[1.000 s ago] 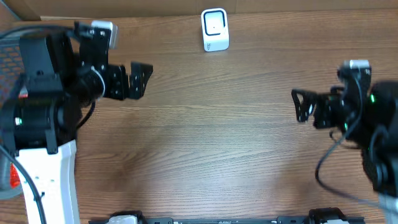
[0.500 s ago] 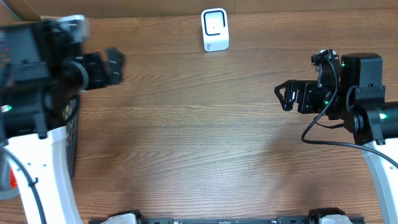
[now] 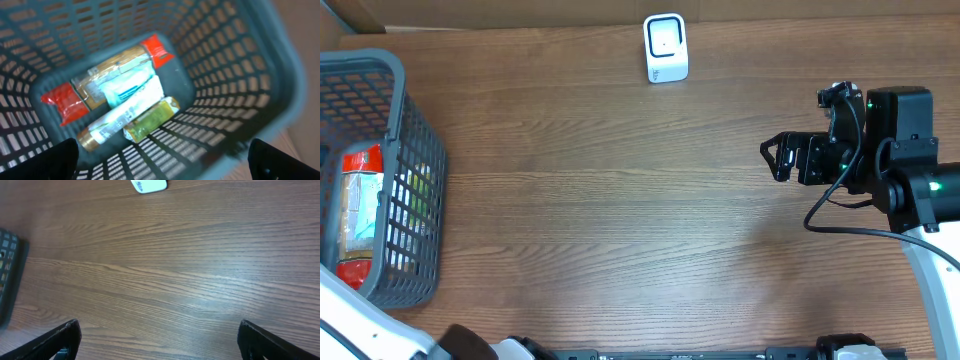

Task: Scan the item barcode
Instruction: 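Raise the left arm over the basket and the right arm forward, then reach into the basket and grasp the white lotion tube with left gripper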

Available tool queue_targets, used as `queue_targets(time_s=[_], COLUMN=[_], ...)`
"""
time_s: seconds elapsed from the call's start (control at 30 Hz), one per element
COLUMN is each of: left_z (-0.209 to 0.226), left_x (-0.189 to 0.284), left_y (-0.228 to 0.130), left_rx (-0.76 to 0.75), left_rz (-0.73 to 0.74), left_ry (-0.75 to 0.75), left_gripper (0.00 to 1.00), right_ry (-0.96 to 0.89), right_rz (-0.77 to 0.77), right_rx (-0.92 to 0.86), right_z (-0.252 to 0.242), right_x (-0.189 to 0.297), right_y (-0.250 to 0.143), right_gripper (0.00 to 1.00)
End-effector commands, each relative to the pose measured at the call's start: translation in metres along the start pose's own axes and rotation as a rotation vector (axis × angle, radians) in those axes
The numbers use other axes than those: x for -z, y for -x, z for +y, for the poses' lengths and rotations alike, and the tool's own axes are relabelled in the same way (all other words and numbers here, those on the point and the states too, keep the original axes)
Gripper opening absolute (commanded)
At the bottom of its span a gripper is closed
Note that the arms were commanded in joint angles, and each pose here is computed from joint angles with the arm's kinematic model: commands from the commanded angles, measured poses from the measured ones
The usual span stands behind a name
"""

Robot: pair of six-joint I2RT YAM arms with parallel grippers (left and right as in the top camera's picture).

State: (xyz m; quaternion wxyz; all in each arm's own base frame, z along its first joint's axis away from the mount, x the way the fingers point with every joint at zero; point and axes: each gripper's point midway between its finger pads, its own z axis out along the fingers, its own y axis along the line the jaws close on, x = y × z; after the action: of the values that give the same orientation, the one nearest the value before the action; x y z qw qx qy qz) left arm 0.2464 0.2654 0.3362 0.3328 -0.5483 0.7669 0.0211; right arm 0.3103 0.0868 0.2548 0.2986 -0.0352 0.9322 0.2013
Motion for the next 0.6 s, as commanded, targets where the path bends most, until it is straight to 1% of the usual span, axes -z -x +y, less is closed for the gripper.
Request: queue_targets(time_s=[0.0,0.13,0.27,0.33,0.4,0.5,0.57], left_z=[0.015,0.039,0.053,0.063,0.068,0.077,0.086], left_x=[-0.041,-0.077,-0.110,-0.134,-0.149,-0.167,-0.177], left_y=[-0.012,-0.026,-0.048,-0.064,-0.072,-0.085,-0.094], left_rx=[0.075,0.080,0.067,0.039,0.016,-0.059,-0.093], left_rz=[0.097,0.152,0.203,0.224,0.225,0.231,0.234], left_ry=[0.042,0.142,0.161,0.165,0.162,0.155,0.176], left_gripper=[0.97,0.95,0.94,0.94,0.95,0.95,0.92], right_ry=[0.008,0.008,0.007,0.007,0.006,0.005,0.005], right_rz=[-0.026,-0.026,-0.020,-0.012,-0.004,0.003,0.006], right_rx=[0.026,0.026,0.024,0.021,0.018,0.015,0.014], right_z=[0.005,0.005,0.004,0.003,0.002,0.001,0.001], right_x=[0.005,0.005,0.004,0.001,-0.001,-0.003,-0.004], right_y=[0.008,0.008,0.007,0.007,0.006,0.006,0.005], right_gripper=[1.00,1.00,1.00,1.00,1.00,1.00,1.00])
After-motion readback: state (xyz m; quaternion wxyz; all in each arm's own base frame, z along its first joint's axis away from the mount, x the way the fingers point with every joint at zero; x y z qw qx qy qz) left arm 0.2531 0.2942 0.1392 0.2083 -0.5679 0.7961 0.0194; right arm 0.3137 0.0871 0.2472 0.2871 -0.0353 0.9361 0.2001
